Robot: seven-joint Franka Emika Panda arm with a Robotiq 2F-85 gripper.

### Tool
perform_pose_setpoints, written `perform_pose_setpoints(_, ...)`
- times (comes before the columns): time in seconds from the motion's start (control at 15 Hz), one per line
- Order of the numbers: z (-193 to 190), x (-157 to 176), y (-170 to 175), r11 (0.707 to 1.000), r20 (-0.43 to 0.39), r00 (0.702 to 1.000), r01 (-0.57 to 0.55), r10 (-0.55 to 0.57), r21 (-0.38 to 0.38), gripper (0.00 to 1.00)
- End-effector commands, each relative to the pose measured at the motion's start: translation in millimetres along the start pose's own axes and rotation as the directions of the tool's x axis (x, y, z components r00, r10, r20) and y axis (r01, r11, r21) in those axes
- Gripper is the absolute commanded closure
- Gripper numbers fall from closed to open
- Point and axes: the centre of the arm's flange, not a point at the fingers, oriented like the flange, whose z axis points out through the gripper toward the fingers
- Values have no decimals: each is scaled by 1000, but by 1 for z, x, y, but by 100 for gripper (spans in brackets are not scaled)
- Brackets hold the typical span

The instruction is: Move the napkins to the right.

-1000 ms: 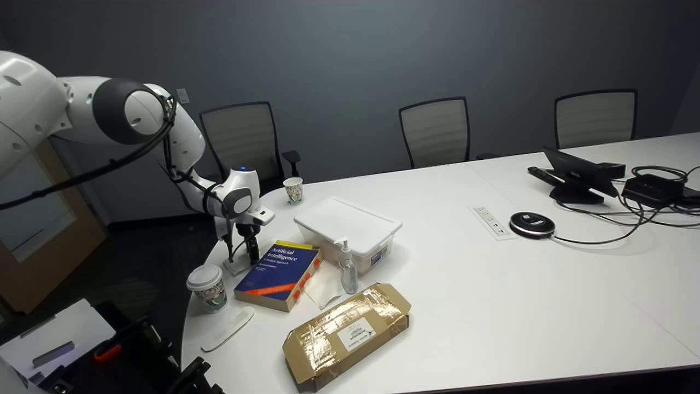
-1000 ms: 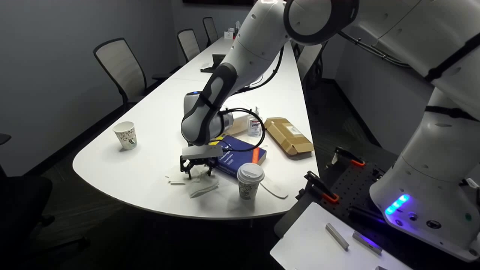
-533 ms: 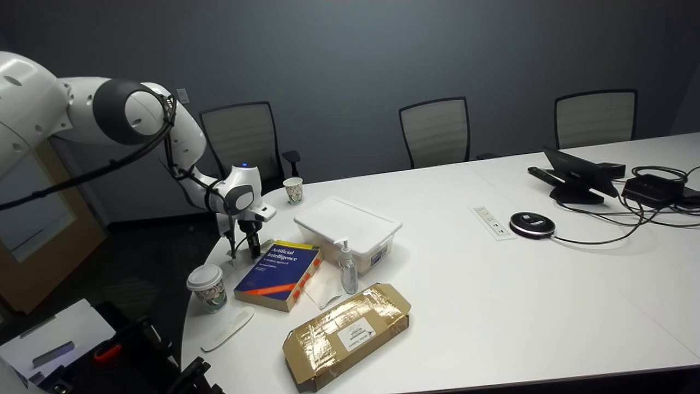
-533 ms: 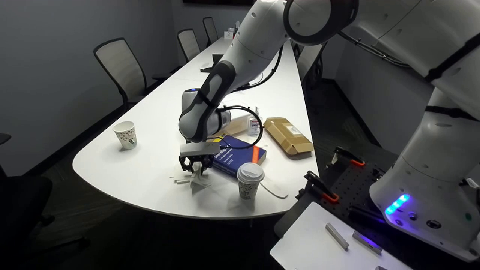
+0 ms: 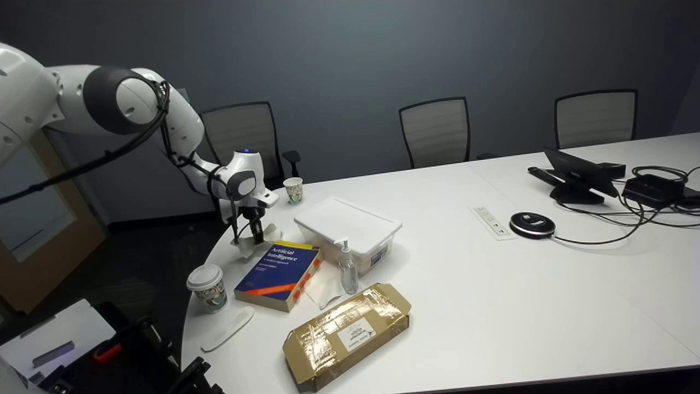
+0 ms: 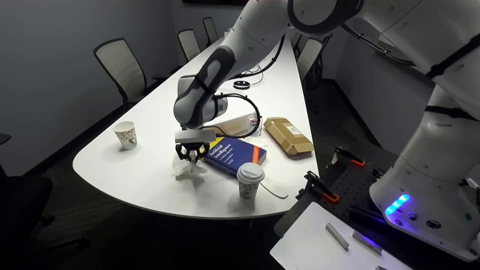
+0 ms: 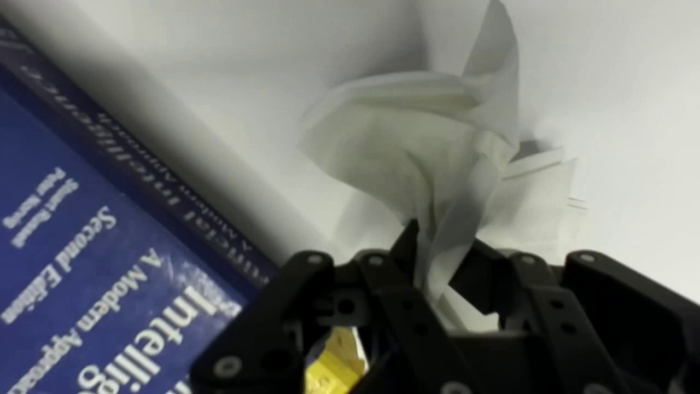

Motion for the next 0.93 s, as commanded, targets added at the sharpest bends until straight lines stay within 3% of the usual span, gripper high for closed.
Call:
perform_pose_setpoints(0.0, -86, -1, 5, 998, 29, 998, -61, 61, -25, 97)
perform_pose_setpoints(0.33, -173, -1, 61, 960, -13, 961, -278, 277, -26, 97)
perform_pose_setpoints(0.67, -182, -18, 159, 866, 36, 865, -500, 500, -14, 97)
perform_pose_setpoints(0.87, -169, -36, 215, 785, 90, 783, -619, 616, 10, 97)
